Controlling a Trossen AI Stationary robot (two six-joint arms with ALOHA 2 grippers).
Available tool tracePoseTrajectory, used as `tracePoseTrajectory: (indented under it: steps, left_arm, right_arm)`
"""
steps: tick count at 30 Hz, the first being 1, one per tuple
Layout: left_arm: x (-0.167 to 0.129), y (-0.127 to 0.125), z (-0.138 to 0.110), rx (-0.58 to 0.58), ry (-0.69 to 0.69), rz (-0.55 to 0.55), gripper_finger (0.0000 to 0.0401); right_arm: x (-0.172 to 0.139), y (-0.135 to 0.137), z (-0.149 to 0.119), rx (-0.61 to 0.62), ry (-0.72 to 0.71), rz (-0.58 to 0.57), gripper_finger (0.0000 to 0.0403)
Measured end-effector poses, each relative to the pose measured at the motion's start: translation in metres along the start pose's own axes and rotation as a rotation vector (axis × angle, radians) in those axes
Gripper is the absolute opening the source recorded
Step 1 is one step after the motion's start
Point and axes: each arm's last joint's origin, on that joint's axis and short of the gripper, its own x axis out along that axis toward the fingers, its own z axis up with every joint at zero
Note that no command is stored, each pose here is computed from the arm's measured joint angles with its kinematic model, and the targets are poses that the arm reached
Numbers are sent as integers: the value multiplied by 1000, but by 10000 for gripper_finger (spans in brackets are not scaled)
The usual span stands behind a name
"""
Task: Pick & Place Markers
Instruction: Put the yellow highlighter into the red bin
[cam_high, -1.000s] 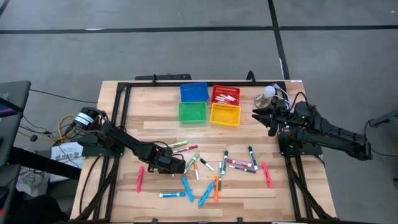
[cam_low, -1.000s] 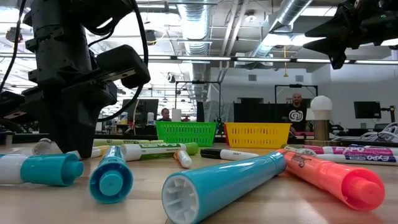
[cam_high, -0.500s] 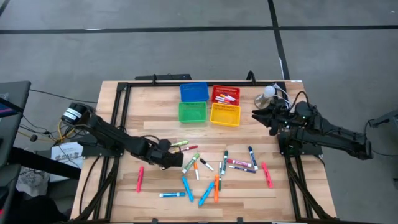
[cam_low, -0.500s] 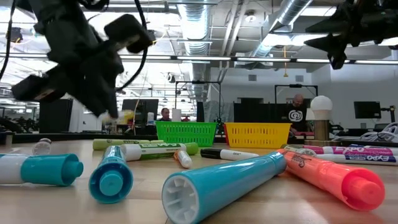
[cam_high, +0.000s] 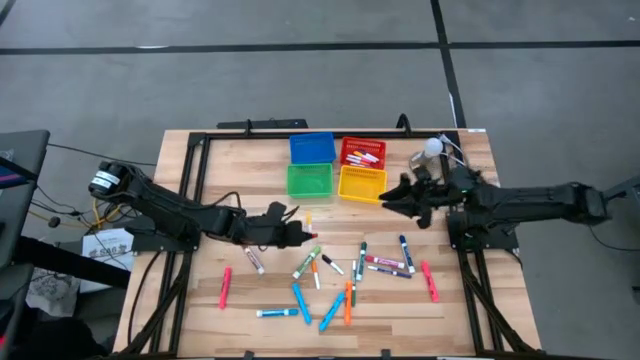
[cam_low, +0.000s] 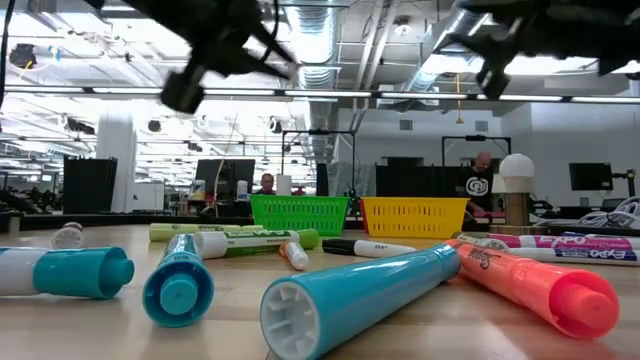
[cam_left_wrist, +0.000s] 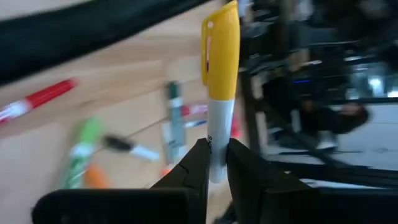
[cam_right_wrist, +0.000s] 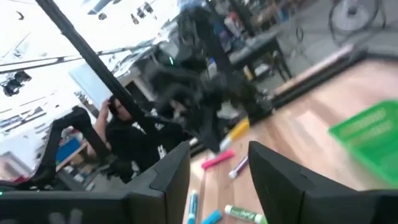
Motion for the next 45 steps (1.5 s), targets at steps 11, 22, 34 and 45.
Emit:
tracePoseTrajectory:
  steps: [11, 22, 34, 45]
  left_arm:
    - [3, -8, 11, 17, -43, -85, 42]
    - [3, -9, 11, 36, -44, -91, 43]
    - [3, -10, 10, 41, -43, -99, 43]
    - [3, -10, 11, 55, -44, -100, 43]
  right_arm:
    - [62, -18, -4, 86, 41, 1, 264]
    - [125, -28, 9, 74, 128, 30, 272]
    - [172, -45, 0, 148, 241, 100, 272]
    - [194, -48, 0, 165, 255, 116, 272]
